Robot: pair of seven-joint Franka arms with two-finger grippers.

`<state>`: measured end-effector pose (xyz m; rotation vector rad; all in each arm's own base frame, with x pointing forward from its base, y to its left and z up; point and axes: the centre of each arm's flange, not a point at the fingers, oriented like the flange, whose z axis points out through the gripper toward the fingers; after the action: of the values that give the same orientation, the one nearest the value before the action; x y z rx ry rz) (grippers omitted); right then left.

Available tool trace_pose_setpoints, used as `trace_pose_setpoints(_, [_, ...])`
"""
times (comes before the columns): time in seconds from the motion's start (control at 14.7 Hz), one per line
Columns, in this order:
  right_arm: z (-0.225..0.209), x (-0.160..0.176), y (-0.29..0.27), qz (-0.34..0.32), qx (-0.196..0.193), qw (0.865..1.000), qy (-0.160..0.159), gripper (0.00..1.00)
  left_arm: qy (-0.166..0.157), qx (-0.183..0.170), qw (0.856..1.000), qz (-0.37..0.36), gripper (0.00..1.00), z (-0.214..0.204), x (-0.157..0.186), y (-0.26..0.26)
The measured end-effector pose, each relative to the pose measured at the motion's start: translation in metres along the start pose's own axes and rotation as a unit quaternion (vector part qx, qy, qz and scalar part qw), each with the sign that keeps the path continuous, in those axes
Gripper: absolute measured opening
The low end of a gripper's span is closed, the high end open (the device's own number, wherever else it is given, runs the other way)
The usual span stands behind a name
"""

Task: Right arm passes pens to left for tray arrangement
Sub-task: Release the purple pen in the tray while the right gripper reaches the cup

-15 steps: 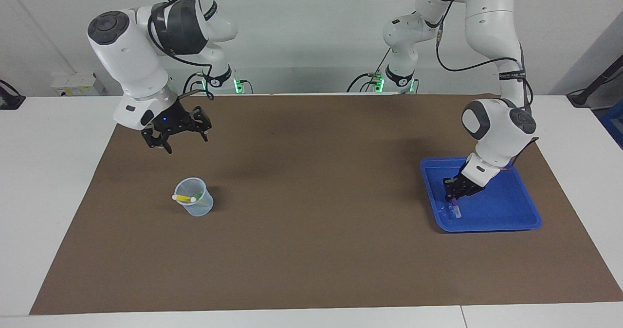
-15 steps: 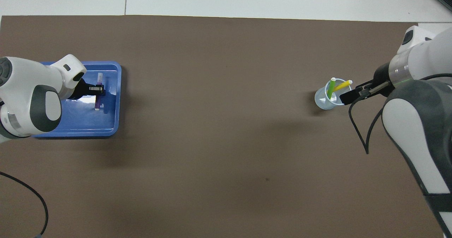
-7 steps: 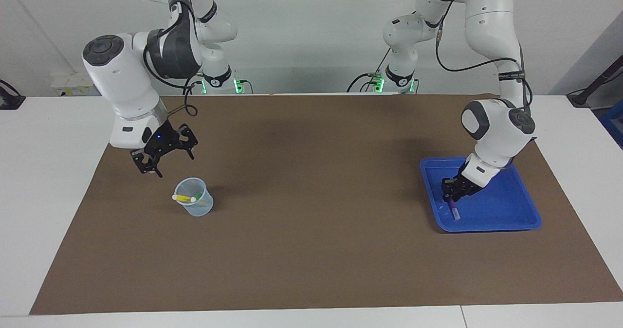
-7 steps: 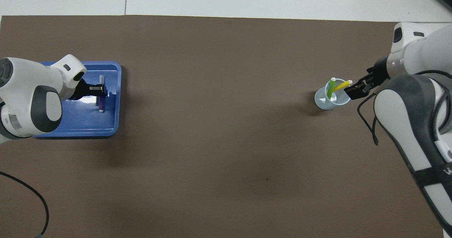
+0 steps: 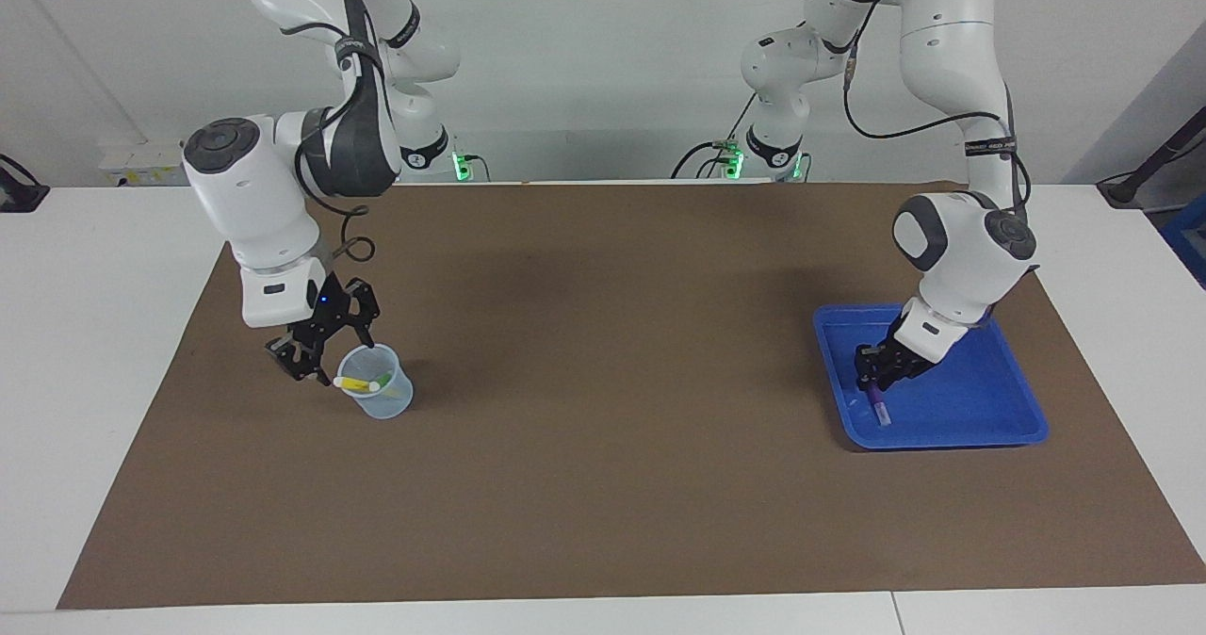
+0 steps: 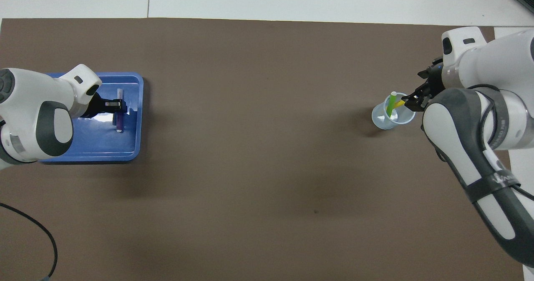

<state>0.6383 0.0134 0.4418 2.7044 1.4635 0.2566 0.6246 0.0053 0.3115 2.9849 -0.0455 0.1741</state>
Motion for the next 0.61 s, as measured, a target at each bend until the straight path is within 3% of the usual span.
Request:
trace_pose_setpoints(0.07, [0.007,-0.005,0.001,-0.014,-0.002,1.000,0.000,0.78,0.005,0.001,1.000,-0.001,0.54,-0.002,0.002,-0.001])
trace_pose_setpoints(0.2, [0.014,-0.010,0.001,-0.034,-0.001,0.999,-0.004,0.78,0.016,0.002,1.000,-0.002,0.59,-0.009,0.007,-0.002])
trace_pose_setpoints(0.41, [0.017,-0.010,-0.001,-0.058,-0.006,0.998,-0.020,0.73,0.037,0.004,0.999,-0.005,0.87,-0.017,0.014,-0.008])
trace_pose_setpoints(0.48, [0.021,-0.012,-0.003,-0.072,-0.005,0.997,-0.026,0.73,0.043,0.005,0.999,-0.006,0.87,-0.020,0.016,-0.009])
trace_pose_setpoints(0.61, [0.028,-0.015,-0.006,-0.098,0.001,0.995,-0.034,0.70,0.052,0.006,0.999,-0.005,0.97,-0.025,0.018,-0.009])
